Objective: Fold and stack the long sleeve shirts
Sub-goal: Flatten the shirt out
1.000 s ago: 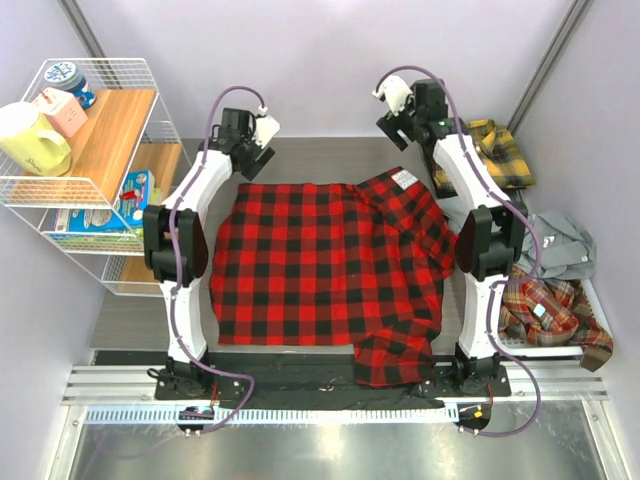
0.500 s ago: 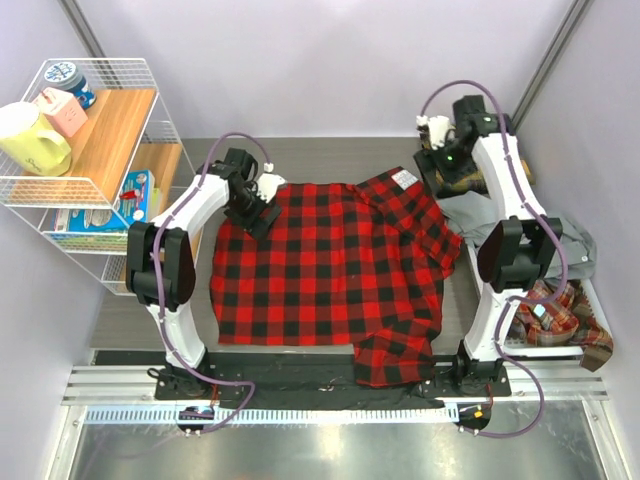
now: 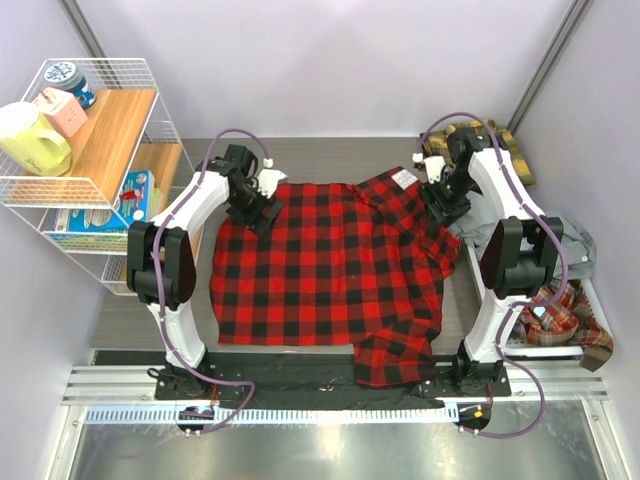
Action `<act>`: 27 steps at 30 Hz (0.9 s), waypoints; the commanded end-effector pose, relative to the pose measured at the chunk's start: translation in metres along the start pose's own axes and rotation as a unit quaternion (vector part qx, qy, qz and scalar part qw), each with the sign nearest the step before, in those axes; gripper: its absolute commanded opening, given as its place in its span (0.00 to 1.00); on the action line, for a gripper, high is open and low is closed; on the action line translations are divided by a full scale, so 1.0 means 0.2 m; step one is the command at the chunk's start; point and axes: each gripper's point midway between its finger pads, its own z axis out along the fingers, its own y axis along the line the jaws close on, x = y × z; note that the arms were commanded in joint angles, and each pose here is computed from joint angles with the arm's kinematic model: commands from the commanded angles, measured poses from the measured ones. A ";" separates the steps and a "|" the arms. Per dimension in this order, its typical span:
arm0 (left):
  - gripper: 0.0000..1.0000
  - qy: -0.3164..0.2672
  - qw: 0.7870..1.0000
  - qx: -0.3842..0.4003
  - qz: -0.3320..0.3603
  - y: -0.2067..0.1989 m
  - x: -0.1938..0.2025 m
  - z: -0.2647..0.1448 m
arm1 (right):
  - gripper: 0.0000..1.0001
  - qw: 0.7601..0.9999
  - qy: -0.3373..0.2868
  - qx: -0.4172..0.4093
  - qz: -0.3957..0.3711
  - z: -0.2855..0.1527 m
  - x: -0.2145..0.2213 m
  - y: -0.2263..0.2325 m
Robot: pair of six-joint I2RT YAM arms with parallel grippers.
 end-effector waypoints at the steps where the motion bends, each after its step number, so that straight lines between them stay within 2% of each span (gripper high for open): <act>1: 0.82 -0.011 1.000 -0.002 -0.009 0.02 -0.05 -0.02 | 0.53 0.999 -0.022 0.034 0.005 -0.03 -0.02 -0.05; 5: 0.82 -0.020 1.000 -0.012 0.001 0.04 -0.09 -0.03 | 0.54 0.999 -0.016 0.046 0.013 -0.01 -0.02 -0.07; 7: 0.82 -0.028 0.999 -0.019 0.007 0.07 -0.13 -0.03 | 0.49 0.999 -0.022 0.033 0.012 -0.01 -0.03 -0.05; 9: 0.82 -0.059 0.997 -0.042 0.018 0.14 -0.21 -0.04 | 0.26 0.999 -0.031 0.013 0.012 -0.01 -0.05 -0.02; 12: 0.79 -0.131 0.988 -0.077 0.040 0.31 -0.43 -0.06 | 0.01 0.993 -0.092 -0.065 0.026 -0.10 -0.14 0.07; 15: 0.76 -0.176 0.978 -0.084 0.073 0.45 -0.63 -0.04 | 0.01 0.970 -0.196 -0.133 0.055 -0.30 -0.32 0.13; 17: 0.72 -0.181 0.972 -0.091 0.117 0.55 -0.72 0.02 | 0.01 0.949 -0.260 -0.167 0.059 -0.45 -0.46 0.18; 19: 0.69 -0.176 0.969 -0.100 0.143 0.62 -0.75 0.08 | 0.01 0.932 -0.308 -0.184 0.058 -0.57 -0.57 0.21; 20: 0.65 -0.166 0.970 -0.096 0.148 0.66 -0.74 0.17 | 0.01 0.919 -0.326 -0.208 0.072 -0.64 -0.61 0.25; 21: 0.63 -0.174 0.967 -0.106 0.155 0.70 -0.77 0.15 | 0.01 0.907 -0.361 -0.208 0.064 -0.70 -0.68 0.25; 23: 0.59 -0.166 0.965 -0.109 0.169 0.76 -0.76 0.20 | 0.01 0.887 -0.385 -0.233 0.100 -0.78 -0.72 0.29; 24: 0.56 -0.161 0.966 -0.109 0.171 0.79 -0.75 0.23 | 0.01 0.872 -0.425 -0.231 0.079 -0.86 -0.78 0.29; 26: 0.54 -0.149 0.965 -0.112 0.184 0.84 -0.72 0.27 | 0.01 0.855 -0.446 -0.242 0.106 -0.92 -0.79 0.31; 27: 0.54 -0.145 0.965 -0.115 0.184 0.86 -0.70 0.29 | 0.01 0.842 -0.476 -0.238 0.091 -0.98 -0.84 0.31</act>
